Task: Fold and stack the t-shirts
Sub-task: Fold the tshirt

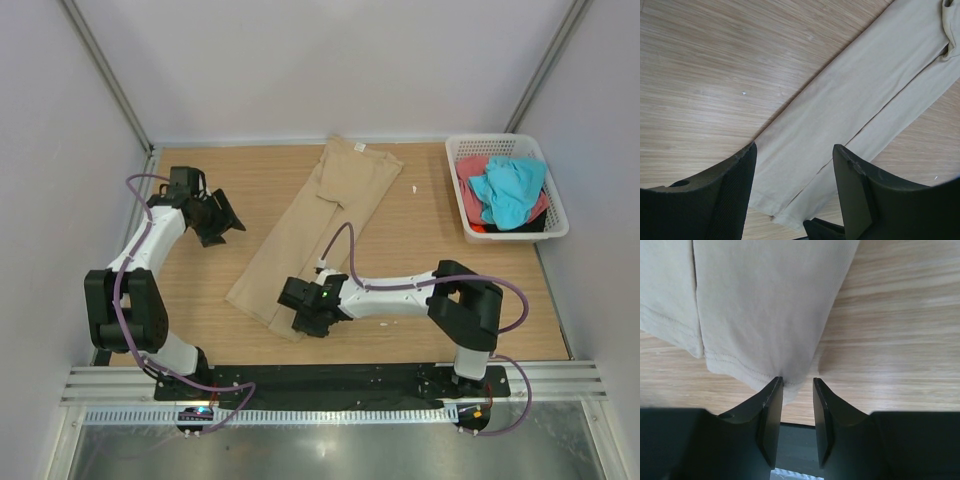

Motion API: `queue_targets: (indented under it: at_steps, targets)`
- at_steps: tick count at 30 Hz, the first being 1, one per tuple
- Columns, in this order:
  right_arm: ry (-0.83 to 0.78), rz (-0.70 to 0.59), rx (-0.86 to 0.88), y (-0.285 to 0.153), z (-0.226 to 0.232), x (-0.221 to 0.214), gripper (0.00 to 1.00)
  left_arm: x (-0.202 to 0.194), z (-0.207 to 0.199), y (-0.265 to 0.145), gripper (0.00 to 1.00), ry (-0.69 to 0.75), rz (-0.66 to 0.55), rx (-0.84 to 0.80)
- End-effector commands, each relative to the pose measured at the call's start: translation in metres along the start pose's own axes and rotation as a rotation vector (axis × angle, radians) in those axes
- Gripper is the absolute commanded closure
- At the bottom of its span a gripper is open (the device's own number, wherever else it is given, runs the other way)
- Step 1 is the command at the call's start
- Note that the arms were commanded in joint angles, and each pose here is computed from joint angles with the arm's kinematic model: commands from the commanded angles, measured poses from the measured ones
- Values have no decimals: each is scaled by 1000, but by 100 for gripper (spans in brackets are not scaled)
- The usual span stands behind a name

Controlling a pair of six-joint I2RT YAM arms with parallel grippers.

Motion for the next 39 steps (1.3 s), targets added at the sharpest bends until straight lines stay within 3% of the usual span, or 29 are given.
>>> queue_targets:
  at_steps: [1,8,15,20,28,35,39]
  targets:
    - [4,-19,20,-2,10,-4,64,3,-3,2,36,13,-2,-26]
    - [-36,6,-21,6,-3,-13,70,3,-2,2,36,11,-3,-24]
    - [-128,58,-160,10,-40,-25,99,-9,-5,-4,36,30,33,-69]
    - [-151,70,-208,-4,-83,-35,99,-42,3,-10,36,70,92,-70]
    - [-204,104,-427,-52,-177,-50,99,-128,5,-14,36,278,167,-17]
    - [-130,83,-300,-67,-192,-58,99,-197,22,-17,36,375,211,27]
    - [-114,74,-268,-71,-192,-58,99,-224,34,-10,37,359,269,34]
Point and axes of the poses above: each gripper's point midway between its finger pads, its own y axis out along the fingers, its own z axis along the line the jaws close on, x = y × z, the point moved 4 cm from there along -y, back along the fingers, and after that the axes turned 15 degrees about -y, right-handed, at the moved point
